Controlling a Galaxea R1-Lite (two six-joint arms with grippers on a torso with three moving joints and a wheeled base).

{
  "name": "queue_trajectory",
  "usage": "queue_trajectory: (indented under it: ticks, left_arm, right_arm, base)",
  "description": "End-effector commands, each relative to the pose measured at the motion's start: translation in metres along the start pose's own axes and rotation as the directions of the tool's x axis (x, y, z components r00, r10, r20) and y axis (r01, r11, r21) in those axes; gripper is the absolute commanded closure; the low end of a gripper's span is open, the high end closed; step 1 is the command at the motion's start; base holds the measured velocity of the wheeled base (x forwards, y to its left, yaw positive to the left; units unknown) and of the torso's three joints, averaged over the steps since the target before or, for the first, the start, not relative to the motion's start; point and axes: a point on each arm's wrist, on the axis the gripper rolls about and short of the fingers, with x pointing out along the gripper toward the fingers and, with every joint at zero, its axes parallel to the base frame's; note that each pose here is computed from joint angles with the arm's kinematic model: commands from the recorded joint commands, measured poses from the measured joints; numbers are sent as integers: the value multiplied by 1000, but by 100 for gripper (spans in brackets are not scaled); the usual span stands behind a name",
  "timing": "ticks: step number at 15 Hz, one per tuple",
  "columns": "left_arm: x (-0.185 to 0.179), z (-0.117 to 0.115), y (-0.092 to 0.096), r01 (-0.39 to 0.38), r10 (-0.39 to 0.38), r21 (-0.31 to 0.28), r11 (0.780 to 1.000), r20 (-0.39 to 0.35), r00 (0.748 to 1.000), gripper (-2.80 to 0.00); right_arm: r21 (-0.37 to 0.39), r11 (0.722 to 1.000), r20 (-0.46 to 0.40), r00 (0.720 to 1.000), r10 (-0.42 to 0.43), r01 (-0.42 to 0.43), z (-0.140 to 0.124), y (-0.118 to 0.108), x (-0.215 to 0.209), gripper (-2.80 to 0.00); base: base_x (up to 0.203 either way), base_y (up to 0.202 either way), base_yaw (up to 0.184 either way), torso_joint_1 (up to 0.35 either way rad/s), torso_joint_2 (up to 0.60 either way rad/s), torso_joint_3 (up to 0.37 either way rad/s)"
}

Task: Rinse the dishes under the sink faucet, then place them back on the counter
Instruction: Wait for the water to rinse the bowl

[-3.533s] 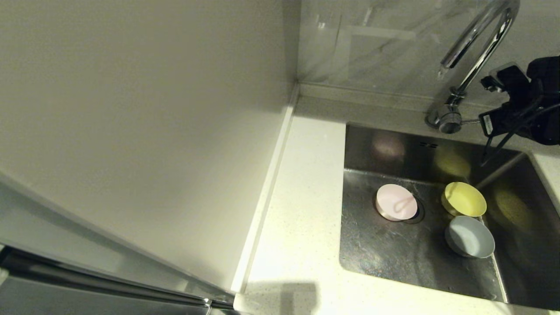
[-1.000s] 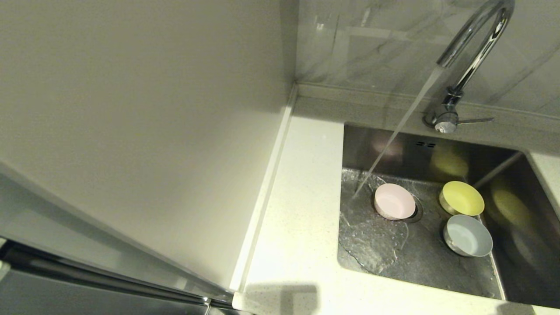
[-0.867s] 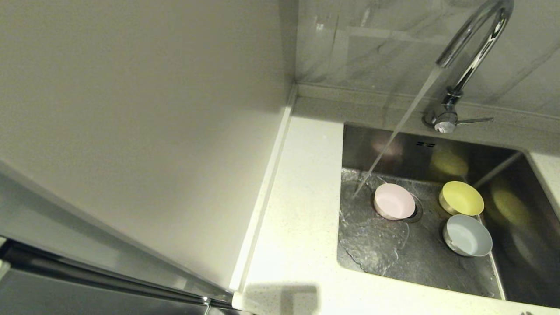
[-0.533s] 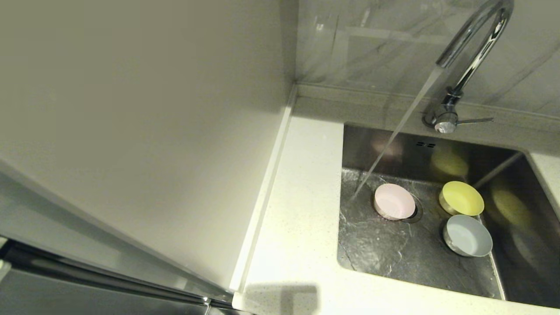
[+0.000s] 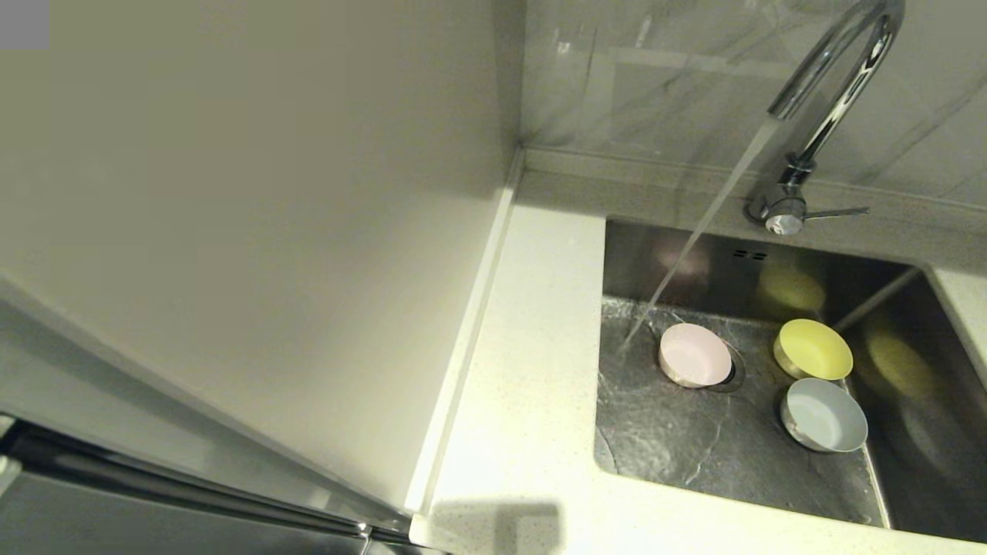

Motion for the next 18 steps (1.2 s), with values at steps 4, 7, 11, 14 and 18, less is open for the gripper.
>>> queue_trajectory:
  ticks: [4,7,11,14,18]
  left_arm:
    - [0,-1,0,0,0,0,1000,-3,1000,0]
    - [0,-1,0,0,0,0,1000,-3,1000,0]
    - [0,-1,0,0,0,0,1000,-3,1000,0]
    - [0,-1,0,0,0,0,1000,-3,1000,0]
    - [0,-1,0,0,0,0,1000,-3,1000,0]
  right_arm:
    - [2,1000,4,1000,-2,2,0,0,0,0]
    - [2,1000,1,1000,-2,2,0,0,0,0]
    - [2,1000,3,1000,-2,2,0,0,0,0]
    - [3,1000,3,1000,-2,2,-1,0,0,0]
    - [2,1000,3,1000,-2,2,0,0,0,0]
  base:
    - [0,0,0,0,0,0]
    - [0,0,0,0,0,0]
    - [0,0,0,0,0,0]
    - [0,0,0,0,0,0]
    - [0,0,0,0,0,0]
